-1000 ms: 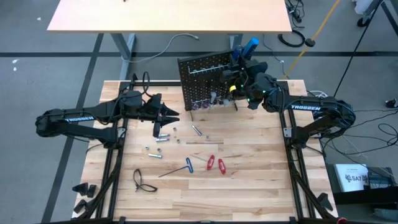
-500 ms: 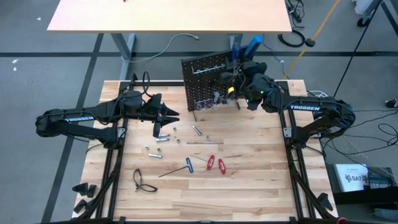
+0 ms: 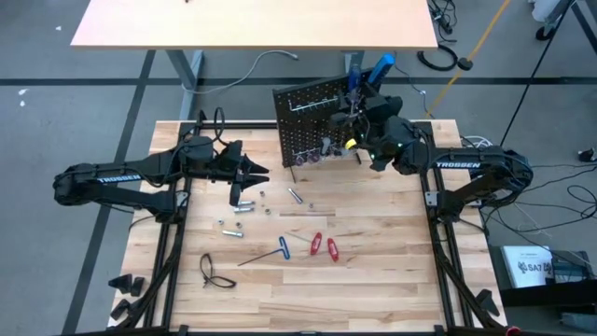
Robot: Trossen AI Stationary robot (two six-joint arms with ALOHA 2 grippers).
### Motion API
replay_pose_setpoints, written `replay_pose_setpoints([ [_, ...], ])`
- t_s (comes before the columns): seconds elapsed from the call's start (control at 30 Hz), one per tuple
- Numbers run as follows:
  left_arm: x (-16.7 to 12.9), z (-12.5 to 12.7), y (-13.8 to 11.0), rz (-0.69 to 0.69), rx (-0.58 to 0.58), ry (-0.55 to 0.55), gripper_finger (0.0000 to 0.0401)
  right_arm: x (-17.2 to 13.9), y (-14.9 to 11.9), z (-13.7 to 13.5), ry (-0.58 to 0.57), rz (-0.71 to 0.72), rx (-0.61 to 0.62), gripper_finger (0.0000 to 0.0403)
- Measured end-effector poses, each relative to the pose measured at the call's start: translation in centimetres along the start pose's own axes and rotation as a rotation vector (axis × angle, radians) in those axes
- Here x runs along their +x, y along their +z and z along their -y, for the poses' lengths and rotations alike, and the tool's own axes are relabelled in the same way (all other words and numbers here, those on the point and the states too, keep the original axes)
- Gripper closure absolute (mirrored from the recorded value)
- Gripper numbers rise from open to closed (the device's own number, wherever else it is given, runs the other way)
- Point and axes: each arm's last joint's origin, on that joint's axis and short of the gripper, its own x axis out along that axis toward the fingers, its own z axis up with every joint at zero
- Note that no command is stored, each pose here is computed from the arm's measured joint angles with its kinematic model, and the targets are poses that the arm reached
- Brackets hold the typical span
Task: Hang tools onto peg board
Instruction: Hang the blue screwdriver on the pegboard
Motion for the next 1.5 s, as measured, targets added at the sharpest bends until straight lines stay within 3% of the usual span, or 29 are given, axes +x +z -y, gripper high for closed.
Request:
replay_pose_setpoints([
  [0.2,0.0,0.0,0.0,0.0,0.0,0.0,0.0288,-2.0,1.1,-0.4,0.004,0.005,-0.043,0.0073],
  [0.5,0.0,0.0,0.0,-0.004,0.0,0.001,0.0288,-8.5,1.9,-1.1,0.021,-0.106,-0.085,0.009],
  [0.6,0.0,0.0,0.0,-0.004,0.0,0.001,0.0288,-9.5,0.6,-1.1,0.004,-0.146,-0.144,0.0144],
  [0.67,0.0,0.0,0.0,-0.004,0.0,0.001,0.0288,-9.1,-0.1,-0.4,0.016,-0.17,-0.11,0.0211],
  [0.77,0.0,0.0,0.0,-0.004,0.0,0.001,0.0288,-7.5,-1.1,0.8,0.091,-0.251,-0.029,0.0348],
  [0.83,0.0,0.0,0.0,-0.004,0.0,0.001,0.0288,-6.5,-1.8,1.4,0.108,-0.304,-0.026,0.0384],
  [1.23,0.0,0.0,0.0,0.0,-0.024,0.0,0.0288,-2.8,-3.6,2.4,0.041,-0.37,-0.068,0.0402],
  [1.5,0.0,0.1,0.0,0.0,-0.025,-0.003,0.0288,-1.2,-5.3,1.5,0.077,-0.415,-0.08,0.0403],
])
